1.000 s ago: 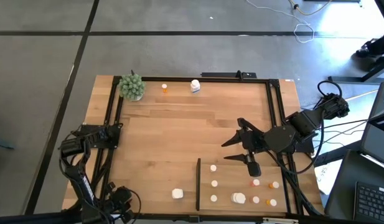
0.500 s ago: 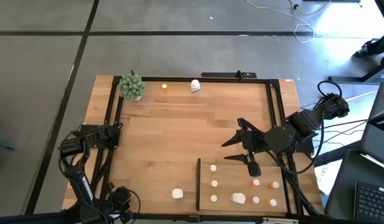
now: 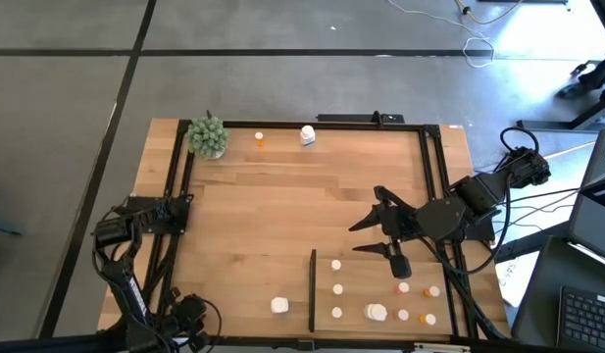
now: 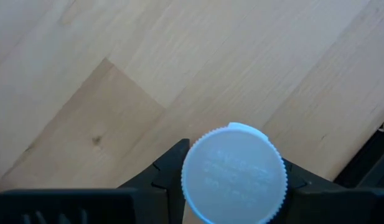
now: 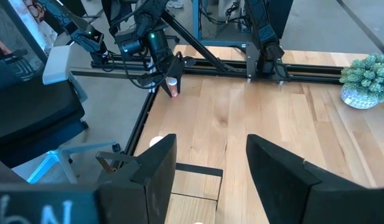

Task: Pick and place medicine bottles onto shelf by color
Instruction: Put the pink pill bottle on the shelf aligned with the other pink pill bottles

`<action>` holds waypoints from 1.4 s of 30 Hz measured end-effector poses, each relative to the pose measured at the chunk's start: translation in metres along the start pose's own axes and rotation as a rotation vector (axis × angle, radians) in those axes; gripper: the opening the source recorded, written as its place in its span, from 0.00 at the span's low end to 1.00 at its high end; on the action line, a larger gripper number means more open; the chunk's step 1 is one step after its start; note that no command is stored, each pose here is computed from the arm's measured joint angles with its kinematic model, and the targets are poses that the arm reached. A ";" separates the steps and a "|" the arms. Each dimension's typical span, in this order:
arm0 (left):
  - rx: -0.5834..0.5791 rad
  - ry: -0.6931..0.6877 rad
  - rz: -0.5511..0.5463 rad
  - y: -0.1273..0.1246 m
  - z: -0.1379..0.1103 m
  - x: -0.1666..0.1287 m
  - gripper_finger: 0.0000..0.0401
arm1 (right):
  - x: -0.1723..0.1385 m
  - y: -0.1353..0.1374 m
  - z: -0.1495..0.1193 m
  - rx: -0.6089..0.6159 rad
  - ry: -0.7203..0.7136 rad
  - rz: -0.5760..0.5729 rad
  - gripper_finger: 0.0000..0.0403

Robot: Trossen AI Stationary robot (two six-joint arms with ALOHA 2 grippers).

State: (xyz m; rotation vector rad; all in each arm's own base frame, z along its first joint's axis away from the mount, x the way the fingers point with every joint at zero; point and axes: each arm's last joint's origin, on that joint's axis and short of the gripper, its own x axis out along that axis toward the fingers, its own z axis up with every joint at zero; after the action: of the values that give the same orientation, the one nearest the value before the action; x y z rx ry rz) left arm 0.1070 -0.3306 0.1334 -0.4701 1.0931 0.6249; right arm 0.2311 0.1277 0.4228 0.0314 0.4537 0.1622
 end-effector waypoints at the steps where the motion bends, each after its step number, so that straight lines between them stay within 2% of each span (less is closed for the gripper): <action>1: -0.004 -0.001 0.000 0.000 0.000 0.000 0.32 | 0.000 0.000 0.000 0.000 0.000 0.000 0.49; 11: -0.018 -0.015 -0.009 0.000 0.000 0.000 0.20 | 0.000 0.000 0.000 0.000 0.000 -0.001 0.49; 24: -0.037 -0.045 -0.020 -0.003 0.009 0.000 0.19 | 0.000 0.000 0.000 0.000 0.000 -0.001 0.49; 34: -0.024 -0.063 -0.014 -0.010 0.042 -0.004 0.19 | 0.000 0.000 0.000 -0.002 0.000 -0.001 0.49; 42: -0.013 -0.062 0.019 -0.017 0.097 -0.003 0.19 | 0.000 0.000 0.000 -0.006 0.000 -0.001 0.49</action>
State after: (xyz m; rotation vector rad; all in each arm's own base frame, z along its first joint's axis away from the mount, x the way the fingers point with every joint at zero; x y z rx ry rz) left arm 0.1818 -0.2826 0.1748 -0.4495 1.0358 0.6596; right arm 0.2310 0.1277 0.4228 0.0251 0.4529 0.1625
